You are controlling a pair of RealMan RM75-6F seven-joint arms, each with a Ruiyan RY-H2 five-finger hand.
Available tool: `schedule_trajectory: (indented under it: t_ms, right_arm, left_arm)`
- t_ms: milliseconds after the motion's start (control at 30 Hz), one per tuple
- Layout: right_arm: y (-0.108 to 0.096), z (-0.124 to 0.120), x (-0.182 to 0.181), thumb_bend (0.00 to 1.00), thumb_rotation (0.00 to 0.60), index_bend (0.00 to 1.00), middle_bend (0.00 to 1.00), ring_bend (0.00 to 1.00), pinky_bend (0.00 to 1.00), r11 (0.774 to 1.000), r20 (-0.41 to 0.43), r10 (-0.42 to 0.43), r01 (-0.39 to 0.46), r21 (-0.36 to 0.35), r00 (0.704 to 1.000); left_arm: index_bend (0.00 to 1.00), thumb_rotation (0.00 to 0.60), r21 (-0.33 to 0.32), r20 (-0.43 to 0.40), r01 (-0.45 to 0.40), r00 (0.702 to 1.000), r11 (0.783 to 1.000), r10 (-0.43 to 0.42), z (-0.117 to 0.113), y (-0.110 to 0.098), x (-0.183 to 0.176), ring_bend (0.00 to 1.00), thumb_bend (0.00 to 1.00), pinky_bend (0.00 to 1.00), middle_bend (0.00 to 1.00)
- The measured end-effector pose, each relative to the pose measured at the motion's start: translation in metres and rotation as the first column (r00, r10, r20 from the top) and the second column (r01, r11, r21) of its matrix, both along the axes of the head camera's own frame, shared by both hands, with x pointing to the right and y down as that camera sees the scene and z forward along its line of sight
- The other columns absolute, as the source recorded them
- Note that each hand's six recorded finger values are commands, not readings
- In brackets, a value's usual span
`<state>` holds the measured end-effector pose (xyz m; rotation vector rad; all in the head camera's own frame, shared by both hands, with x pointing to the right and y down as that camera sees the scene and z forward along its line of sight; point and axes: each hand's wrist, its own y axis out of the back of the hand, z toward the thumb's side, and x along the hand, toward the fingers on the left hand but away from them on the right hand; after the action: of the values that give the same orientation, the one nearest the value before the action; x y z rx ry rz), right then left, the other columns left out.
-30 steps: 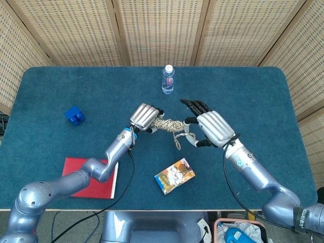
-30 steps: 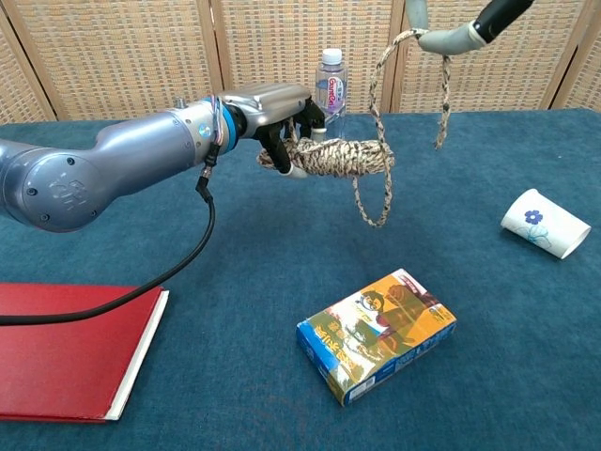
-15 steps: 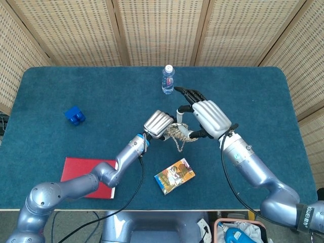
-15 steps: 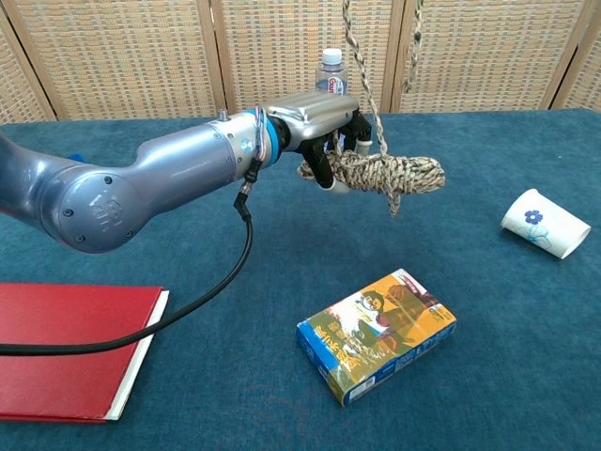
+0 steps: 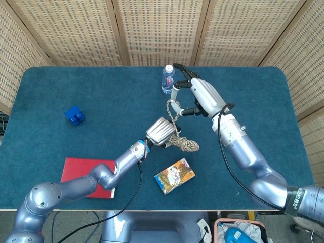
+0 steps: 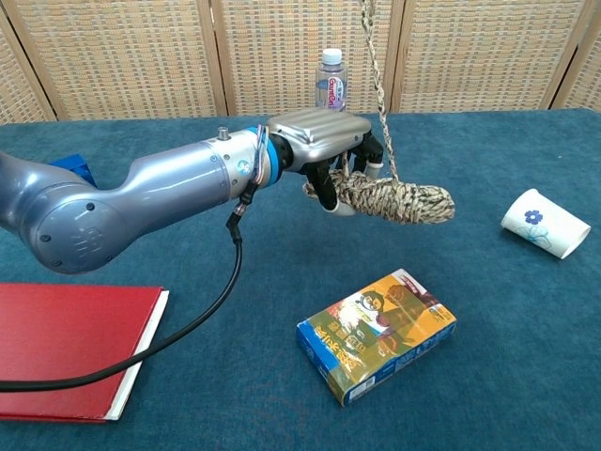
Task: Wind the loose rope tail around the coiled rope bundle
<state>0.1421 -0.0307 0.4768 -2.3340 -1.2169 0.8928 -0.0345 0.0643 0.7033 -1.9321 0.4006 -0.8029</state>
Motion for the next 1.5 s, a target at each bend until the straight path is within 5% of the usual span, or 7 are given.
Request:
schedule_trajectory:
  t_ms: [300, 700, 967, 1500]
  right_arm:
    - [-0.035, 0.020, 0.025, 0.50, 0.600, 0.71, 0.00, 0.00, 0.00, 0.988, -0.047, 0.150, -0.152, -0.027, 0.988]
    - [-0.054, 0.083, 0.107, 0.50, 0.600, 0.71, 0.00, 0.00, 0.00, 0.940, -0.151, 0.302, -0.321, -0.118, 0.941]
    - [-0.033, 0.134, 0.149, 0.50, 0.600, 0.71, 0.00, 0.00, 0.00, 0.906, -0.185, 0.323, -0.360, -0.223, 0.928]
    - [0.024, 0.170, 0.139, 0.50, 0.600, 0.72, 0.00, 0.00, 0.00, 0.936, -0.189, 0.176, -0.224, -0.271, 0.966]
  left_arm:
    - [0.69, 0.600, 0.017, -0.044, -0.095, 0.994, 0.995, 0.096, -0.010, 0.017, -0.005, 0.50, 0.52, 0.60, 0.55]
    - [0.72, 0.600, -0.135, -0.169, -0.084, 0.984, 0.987, 0.060, -0.019, 0.014, -0.027, 0.50, 0.52, 0.60, 0.57]
    - [0.73, 0.600, -0.184, -0.234, -0.031, 0.972, 0.982, -0.013, -0.028, -0.002, -0.043, 0.52, 0.53, 0.60, 0.58]
    - [0.74, 0.600, -0.189, -0.304, 0.164, 0.928, 0.968, -0.216, -0.049, -0.051, -0.046, 0.52, 0.52, 0.61, 0.59]
